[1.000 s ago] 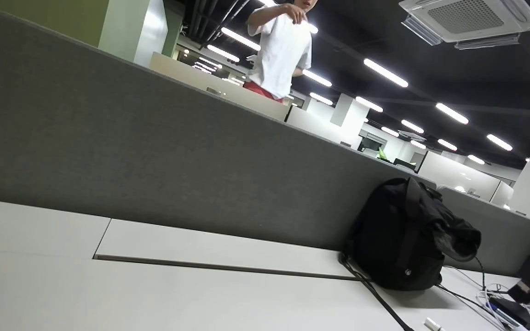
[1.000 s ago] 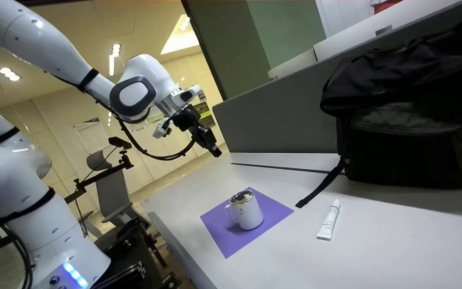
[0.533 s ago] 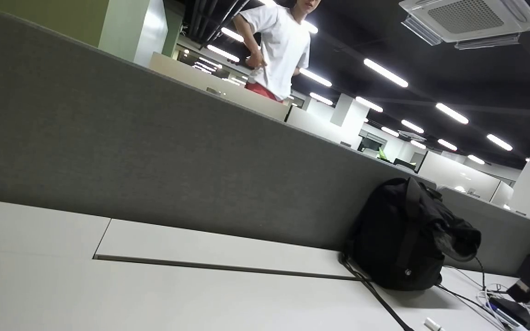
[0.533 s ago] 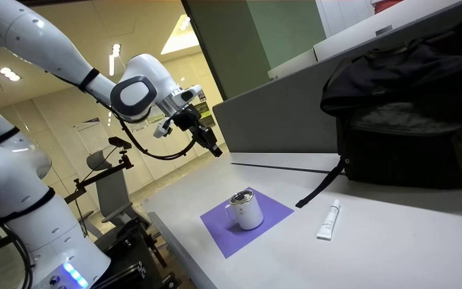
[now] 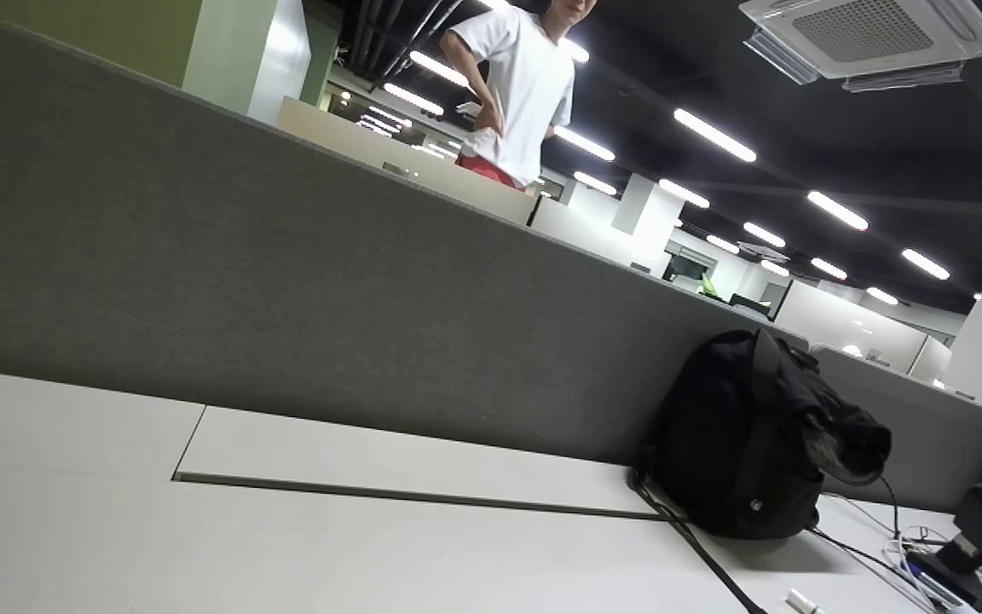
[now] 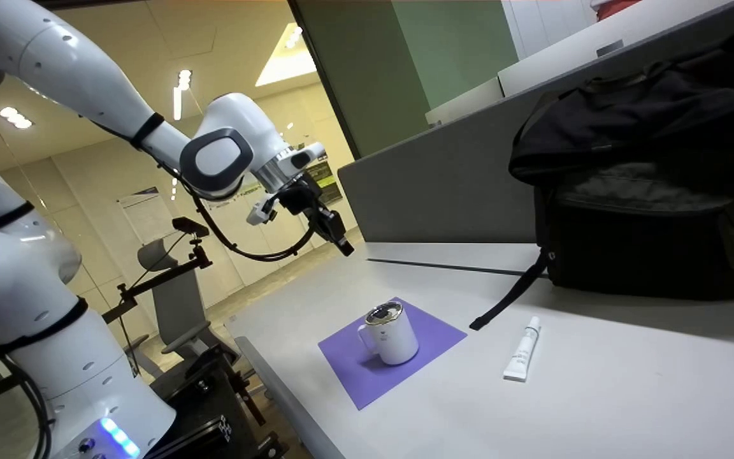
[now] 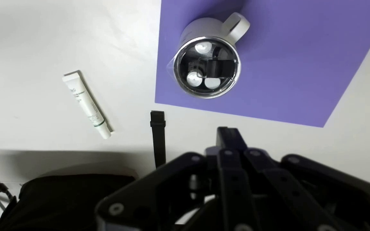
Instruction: Open the mug lid
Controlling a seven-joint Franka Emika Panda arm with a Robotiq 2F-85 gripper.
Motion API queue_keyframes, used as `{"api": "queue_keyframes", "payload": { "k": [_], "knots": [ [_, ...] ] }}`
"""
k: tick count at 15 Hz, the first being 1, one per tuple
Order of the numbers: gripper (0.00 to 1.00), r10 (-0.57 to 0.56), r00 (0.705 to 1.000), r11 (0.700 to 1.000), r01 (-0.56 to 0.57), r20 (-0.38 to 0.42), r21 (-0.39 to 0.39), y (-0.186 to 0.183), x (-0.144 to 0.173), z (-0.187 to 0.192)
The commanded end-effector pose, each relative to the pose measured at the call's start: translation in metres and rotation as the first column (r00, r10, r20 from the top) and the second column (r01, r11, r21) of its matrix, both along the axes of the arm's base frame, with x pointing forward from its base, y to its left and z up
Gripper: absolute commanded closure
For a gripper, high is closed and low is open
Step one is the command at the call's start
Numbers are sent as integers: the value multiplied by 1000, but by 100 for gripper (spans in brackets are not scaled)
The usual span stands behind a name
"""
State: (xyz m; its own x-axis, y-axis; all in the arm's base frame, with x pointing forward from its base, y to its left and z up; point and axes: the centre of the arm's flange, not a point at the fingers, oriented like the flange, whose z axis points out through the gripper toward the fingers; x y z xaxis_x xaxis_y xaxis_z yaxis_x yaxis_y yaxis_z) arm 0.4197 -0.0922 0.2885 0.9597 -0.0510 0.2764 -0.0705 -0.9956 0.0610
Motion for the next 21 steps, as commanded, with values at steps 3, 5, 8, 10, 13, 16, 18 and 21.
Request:
{"api": "queue_keyframes", "payload": {
  "k": [3, 5, 8, 10, 13, 16, 18, 21],
  "knots": [
    [100, -30, 999, 999, 28, 28, 45, -8, 8, -38],
    [100, -34, 999, 998, 33, 32, 58, -8, 8, -52],
    [100, -41, 999, 998, 40, 15, 57, -8, 7, -67],
    [100, -44, 999, 998, 44, 12, 52, -10, 7, -72],
    [100, -54, 999, 997, 53, 9, 49, -14, 7, -80],
    [100, -56, 998, 997, 55, 7, 48, -17, 9, -84],
    [100, -56, 998, 997, 56, 5, 48, -18, 10, -86],
    [100, -56, 998, 997, 56, 2, 50, -18, 11, -89]
  ]
}}
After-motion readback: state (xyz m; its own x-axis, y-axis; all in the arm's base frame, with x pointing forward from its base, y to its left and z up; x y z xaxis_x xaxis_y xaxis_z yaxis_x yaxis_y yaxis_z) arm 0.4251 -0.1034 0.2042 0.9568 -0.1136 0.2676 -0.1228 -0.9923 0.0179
